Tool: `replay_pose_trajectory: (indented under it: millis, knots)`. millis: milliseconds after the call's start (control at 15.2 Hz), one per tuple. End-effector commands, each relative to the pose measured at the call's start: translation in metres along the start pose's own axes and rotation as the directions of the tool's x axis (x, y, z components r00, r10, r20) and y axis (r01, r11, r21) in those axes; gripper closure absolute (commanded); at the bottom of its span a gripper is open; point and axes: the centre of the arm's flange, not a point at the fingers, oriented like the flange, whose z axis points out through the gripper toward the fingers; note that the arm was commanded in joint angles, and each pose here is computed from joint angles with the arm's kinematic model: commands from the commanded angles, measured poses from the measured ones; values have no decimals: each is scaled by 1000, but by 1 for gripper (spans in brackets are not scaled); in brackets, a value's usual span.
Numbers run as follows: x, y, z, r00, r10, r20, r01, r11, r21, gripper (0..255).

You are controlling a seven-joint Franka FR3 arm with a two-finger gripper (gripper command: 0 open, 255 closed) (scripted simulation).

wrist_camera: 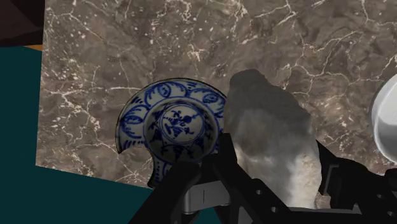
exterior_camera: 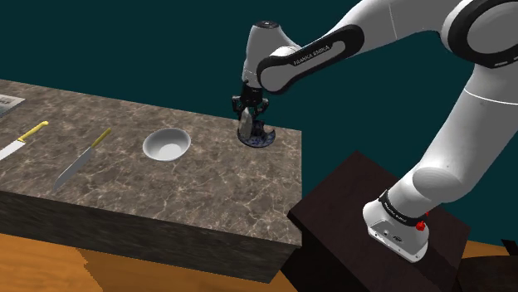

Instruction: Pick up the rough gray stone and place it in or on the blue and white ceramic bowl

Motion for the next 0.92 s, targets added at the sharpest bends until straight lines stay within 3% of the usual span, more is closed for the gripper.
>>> replay_pose_trajectory:
  millis: [0, 396, 858]
  knots:
    - [24, 17, -2, 1000, -2, 0, 2, 1000, 1, 255]
    - [89, 63, -9, 1000, -2, 0, 2, 1000, 1, 255]
    - [87, 66, 28, 1000, -2, 0, 2, 1000, 1, 255]
